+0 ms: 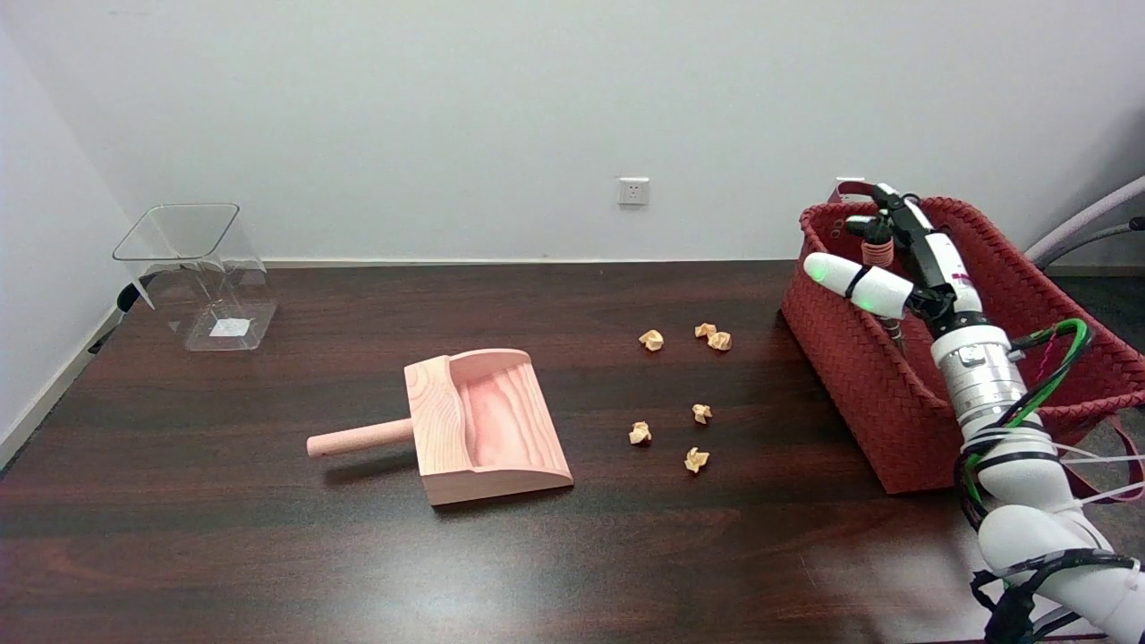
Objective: Pick up the broom.
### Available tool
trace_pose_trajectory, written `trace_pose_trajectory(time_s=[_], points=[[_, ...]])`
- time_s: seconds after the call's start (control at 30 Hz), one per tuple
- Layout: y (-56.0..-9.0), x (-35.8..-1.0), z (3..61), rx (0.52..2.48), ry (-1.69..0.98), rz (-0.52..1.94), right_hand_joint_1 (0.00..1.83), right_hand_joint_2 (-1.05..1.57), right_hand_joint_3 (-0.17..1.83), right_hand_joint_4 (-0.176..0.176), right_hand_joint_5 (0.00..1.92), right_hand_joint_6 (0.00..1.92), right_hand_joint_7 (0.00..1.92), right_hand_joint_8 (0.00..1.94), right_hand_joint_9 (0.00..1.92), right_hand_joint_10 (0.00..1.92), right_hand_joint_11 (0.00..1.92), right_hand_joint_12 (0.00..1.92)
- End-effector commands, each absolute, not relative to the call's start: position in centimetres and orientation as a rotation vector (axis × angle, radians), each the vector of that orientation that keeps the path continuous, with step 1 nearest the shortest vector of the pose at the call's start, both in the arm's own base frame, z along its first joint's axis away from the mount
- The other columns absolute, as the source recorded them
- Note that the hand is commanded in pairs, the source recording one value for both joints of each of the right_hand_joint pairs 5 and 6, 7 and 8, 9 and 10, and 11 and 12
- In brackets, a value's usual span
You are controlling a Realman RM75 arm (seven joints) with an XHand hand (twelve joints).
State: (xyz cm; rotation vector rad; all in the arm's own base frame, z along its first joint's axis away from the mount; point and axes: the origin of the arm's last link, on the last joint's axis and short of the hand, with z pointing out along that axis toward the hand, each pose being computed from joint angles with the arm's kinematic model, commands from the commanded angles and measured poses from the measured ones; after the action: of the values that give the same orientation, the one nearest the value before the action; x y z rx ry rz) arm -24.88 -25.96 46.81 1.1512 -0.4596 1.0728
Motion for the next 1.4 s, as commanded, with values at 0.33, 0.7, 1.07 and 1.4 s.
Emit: trace_pose_trajectory(time_s=[0.33,0.7,1.07,1.4], points=[[-25.5,-25.2,46.9,1.120,-0.421,1.078,0.84,0.85,-0.17,0.000,0.54,0.54,1.24,1.24,0.54,0.54,0.54,0.54],[-25.3,-24.7,46.7,1.108,-0.354,1.134,0.84,0.98,-0.17,0.000,1.08,1.08,1.56,1.56,1.08,1.08,1.08,1.08],[-24.7,-24.4,46.4,1.080,-0.298,1.200,0.81,1.22,-0.17,0.000,1.55,1.55,1.87,1.87,1.55,1.55,1.55,1.55],[-24.4,-22.6,45.7,1.093,-0.207,1.241,0.87,1.29,-0.17,0.000,1.92,1.92,1.92,1.92,1.92,1.92,1.92,1.92]])
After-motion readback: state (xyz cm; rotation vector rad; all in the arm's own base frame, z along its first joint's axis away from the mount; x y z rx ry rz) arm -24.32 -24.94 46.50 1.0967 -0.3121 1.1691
